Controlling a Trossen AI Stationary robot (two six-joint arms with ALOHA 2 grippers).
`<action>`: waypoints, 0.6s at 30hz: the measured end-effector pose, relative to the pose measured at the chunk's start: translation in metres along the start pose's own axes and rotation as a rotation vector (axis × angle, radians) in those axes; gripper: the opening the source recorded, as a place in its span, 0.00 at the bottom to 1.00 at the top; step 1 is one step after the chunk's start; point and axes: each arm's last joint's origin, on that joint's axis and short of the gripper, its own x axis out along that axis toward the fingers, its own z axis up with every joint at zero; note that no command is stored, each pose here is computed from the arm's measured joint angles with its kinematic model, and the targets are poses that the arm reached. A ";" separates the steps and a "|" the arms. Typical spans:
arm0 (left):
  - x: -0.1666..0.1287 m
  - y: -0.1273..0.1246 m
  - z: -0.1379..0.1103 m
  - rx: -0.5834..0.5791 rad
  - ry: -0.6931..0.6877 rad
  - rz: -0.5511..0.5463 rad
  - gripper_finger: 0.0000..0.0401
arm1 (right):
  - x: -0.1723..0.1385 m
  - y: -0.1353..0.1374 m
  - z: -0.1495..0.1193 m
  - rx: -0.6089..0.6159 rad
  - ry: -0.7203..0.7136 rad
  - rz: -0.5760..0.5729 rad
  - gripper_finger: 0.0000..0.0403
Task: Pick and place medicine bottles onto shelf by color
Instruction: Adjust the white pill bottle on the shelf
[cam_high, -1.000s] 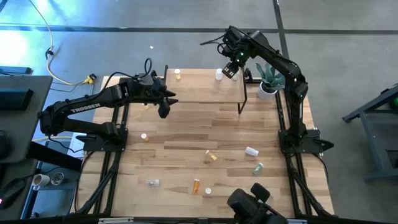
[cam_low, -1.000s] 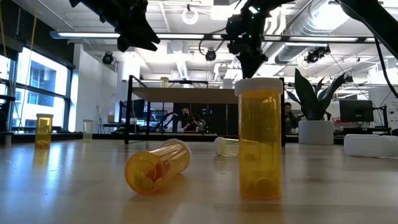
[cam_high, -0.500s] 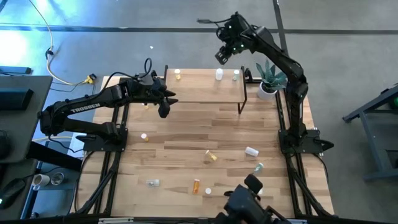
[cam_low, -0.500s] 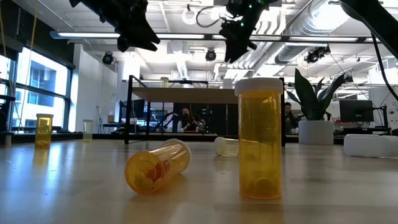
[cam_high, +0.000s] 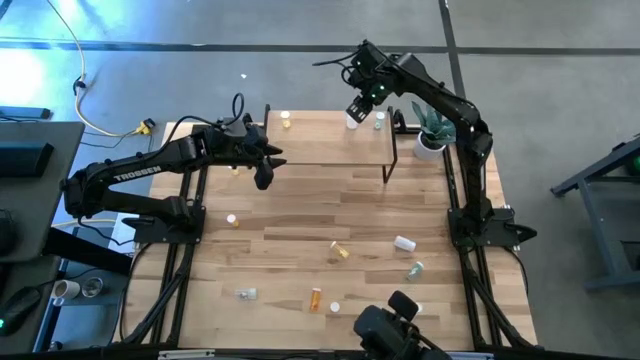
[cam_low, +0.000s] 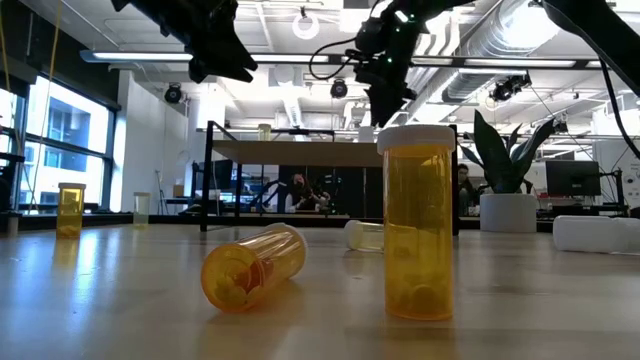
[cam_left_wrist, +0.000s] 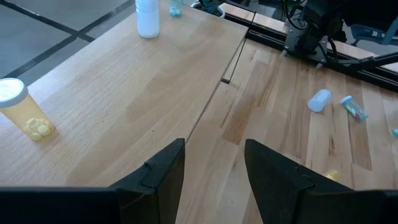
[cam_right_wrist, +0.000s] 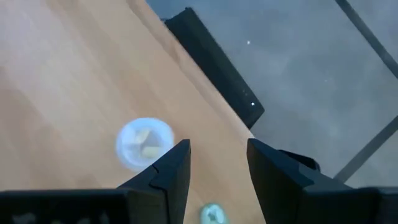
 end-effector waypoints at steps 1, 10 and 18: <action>0.000 0.000 0.000 0.000 0.000 0.001 0.40 | 0.000 0.000 0.000 -0.001 0.000 0.000 0.37; 0.000 0.000 0.000 -0.001 0.000 0.000 0.40 | 0.000 0.000 0.000 0.017 0.004 0.005 0.37; 0.000 0.000 0.000 -0.001 0.000 0.000 0.40 | 0.008 0.003 -0.003 0.015 0.054 -0.022 0.37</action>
